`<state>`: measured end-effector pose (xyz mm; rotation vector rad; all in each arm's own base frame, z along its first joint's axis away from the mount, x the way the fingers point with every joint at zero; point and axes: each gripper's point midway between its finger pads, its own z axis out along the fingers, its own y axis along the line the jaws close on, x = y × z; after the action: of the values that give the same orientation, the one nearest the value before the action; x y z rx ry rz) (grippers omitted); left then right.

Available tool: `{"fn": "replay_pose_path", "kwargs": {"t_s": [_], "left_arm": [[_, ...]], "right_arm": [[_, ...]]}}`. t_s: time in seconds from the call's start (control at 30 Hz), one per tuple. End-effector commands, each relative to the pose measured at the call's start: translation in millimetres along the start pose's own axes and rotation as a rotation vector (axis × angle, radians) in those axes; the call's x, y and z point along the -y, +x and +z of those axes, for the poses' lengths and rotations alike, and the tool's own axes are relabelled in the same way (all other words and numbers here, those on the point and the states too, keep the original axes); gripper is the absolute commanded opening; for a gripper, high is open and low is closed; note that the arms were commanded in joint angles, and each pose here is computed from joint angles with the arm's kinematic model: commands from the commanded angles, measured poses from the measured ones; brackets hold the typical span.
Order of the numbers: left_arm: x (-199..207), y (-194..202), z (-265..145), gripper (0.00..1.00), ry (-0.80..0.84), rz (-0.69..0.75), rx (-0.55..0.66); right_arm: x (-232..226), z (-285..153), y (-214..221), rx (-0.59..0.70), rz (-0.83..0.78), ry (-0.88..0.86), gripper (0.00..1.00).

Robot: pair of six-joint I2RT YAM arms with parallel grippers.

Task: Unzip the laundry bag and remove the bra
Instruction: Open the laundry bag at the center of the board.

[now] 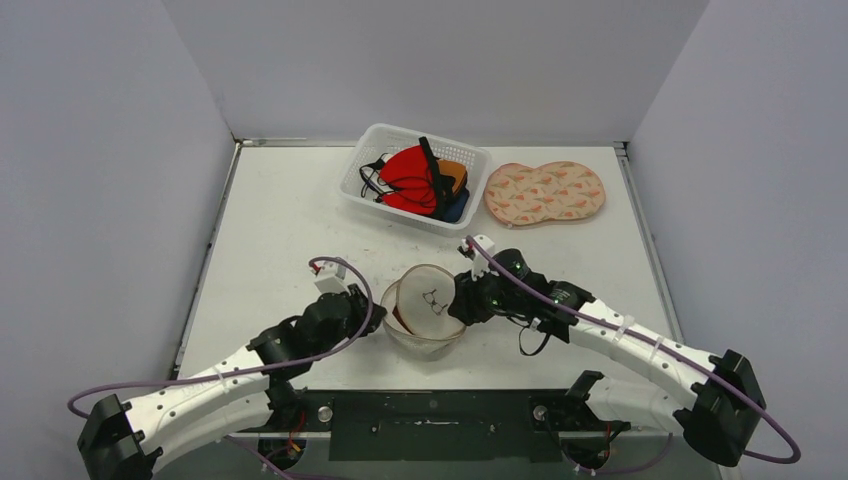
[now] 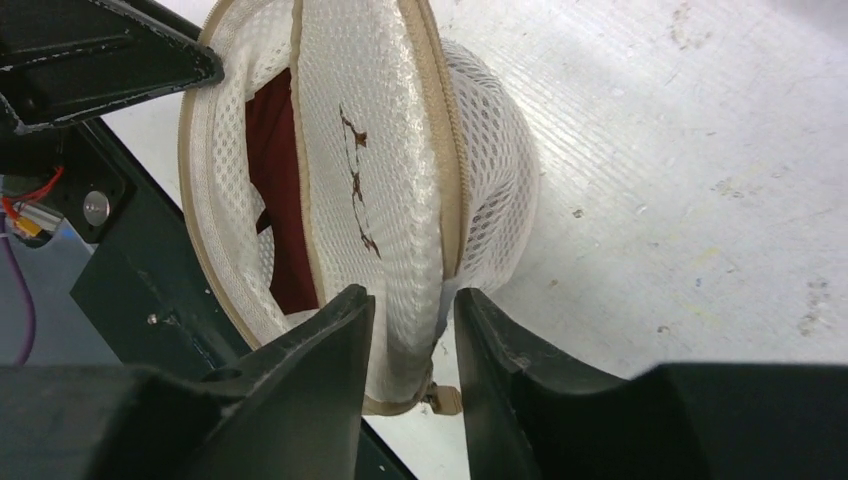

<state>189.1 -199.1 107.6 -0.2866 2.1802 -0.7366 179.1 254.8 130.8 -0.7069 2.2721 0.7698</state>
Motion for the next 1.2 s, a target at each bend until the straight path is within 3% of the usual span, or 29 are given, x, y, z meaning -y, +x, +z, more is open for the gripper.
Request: {"fn": "replay_pose_path", "kwargs": {"t_s": [0.0, 0.07, 0.13, 0.2, 0.37, 0.57, 0.87, 1.17], "left_arm": [[30, -6, -5, 0.15, 0.162, -0.014, 0.018], [37, -7, -7, 0.07, 0.218, -0.016, 0.027], [42, -6, -9, 0.0, 0.258, -0.023, 0.032], [47, -5, -10, 0.0, 0.289, -0.026, 0.032], [59, 2, -10, 0.0, 0.354, -0.024, 0.024], [66, 22, -6, 0.0, 0.363, 0.009, 0.001], [43, 41, -3, 0.0, 0.305, 0.002, -0.002], [-10, 36, -10, 0.0, 0.143, -0.044, 0.054]], "right_arm": [[0, -16, -21, 0.105, 0.026, 0.038, 0.43], [0, -29, -31, 0.159, 0.044, 0.051, 0.55], [-1, -44, -45, 0.229, 0.056, 0.065, 0.61], [-7, -60, -58, 0.297, 0.063, 0.064, 0.64], [-45, -69, -71, 0.337, 0.05, -0.009, 0.64], [-78, -31, -62, 0.323, 0.071, -0.023, 0.63], [-68, 29, -59, 0.365, 0.202, 0.077, 0.62], [-43, 46, -56, 0.358, 0.178, 0.22, 0.65]]}}
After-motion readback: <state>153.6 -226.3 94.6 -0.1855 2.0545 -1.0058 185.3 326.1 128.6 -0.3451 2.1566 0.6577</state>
